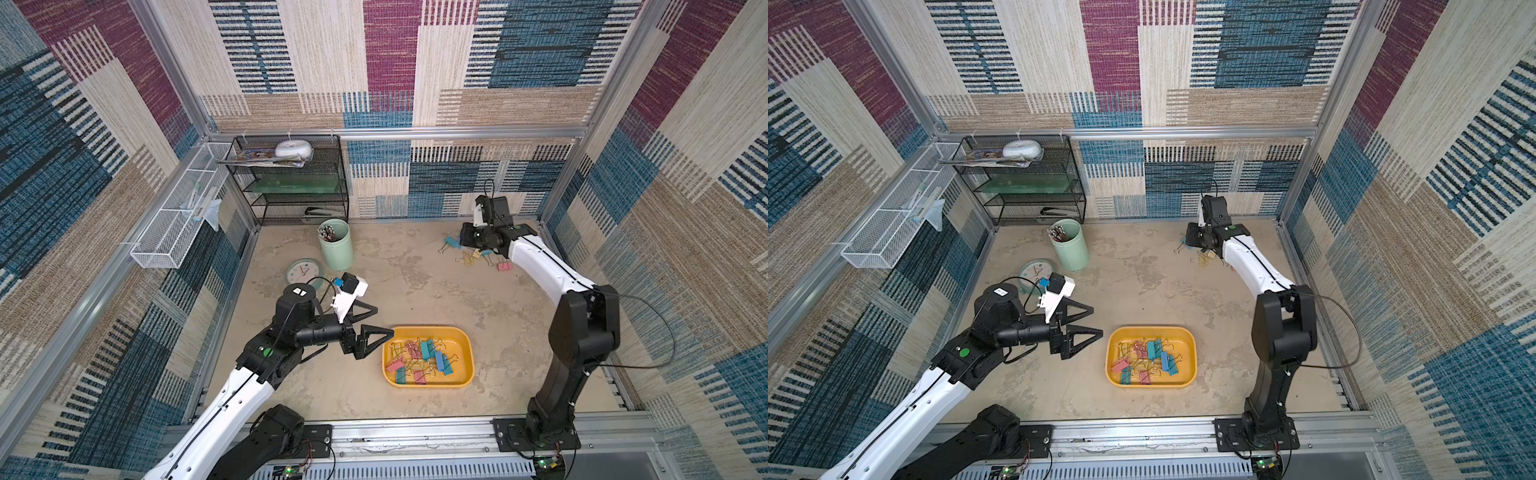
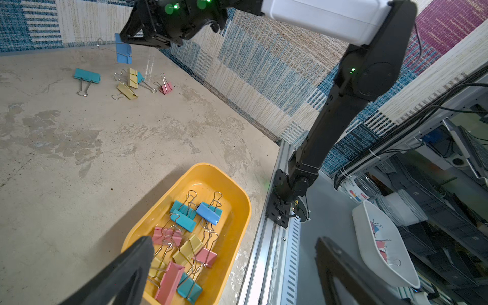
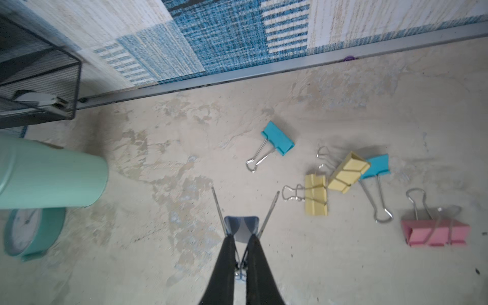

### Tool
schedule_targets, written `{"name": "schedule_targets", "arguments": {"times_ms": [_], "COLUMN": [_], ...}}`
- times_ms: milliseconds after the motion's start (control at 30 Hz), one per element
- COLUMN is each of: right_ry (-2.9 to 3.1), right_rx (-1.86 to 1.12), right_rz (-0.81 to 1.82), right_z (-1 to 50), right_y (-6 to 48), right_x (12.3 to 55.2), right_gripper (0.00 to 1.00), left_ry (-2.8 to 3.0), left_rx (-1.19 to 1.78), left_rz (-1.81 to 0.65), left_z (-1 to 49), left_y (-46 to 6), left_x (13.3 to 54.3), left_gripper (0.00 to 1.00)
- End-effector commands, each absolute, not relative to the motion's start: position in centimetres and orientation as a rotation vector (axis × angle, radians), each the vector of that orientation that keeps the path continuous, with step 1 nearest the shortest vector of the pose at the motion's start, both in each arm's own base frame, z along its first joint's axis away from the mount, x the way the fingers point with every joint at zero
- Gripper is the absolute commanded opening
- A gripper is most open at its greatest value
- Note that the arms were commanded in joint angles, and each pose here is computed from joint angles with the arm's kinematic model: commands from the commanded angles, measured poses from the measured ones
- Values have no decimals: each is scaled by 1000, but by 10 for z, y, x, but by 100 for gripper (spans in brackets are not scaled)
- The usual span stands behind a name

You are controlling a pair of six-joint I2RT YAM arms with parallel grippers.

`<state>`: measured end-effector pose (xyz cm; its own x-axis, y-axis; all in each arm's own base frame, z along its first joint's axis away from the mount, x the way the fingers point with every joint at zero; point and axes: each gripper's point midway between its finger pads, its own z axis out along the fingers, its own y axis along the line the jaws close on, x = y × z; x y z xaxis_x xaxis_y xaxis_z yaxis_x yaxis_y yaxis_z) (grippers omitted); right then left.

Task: Put the binder clips in the storage box
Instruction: Pick up the binder clip at the center of the board, then place the binder clip in the storage box.

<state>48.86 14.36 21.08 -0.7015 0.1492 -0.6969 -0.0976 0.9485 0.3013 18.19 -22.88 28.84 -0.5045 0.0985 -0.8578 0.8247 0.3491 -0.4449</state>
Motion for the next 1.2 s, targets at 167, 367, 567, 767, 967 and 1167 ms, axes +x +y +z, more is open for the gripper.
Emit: {"name": "schedule_targets", "arguments": {"times_ms": [167,367,567,767,967,1167], "right_ry": [2141,2076,2096,2153,2137,2128], "right_rx": [-13,-39,-9,-17,-30,-13], "right_rz": [619,792,937,965,929,898], "right_z": [255,241,206,163,137,121], "right_y": [166,185,186,188,187,183], "right_x": [370,277,225,206,210,212], "right_gripper": [4,3,0,0,0,2], "left_ry": [1816,1814,1819,1823,1828,1829], "left_rx": [824,825,823,822,821,820], "left_rz": [-1199,-1194,-1193,-1188,-1187,-1184], "left_z": [296,296,295,294,292,292], "left_y": [-229,-228,-229,-228,-229,-229], "left_x": [181,181,182,183,184,184], "left_gripper": [99,100,99,100,100,99]}}
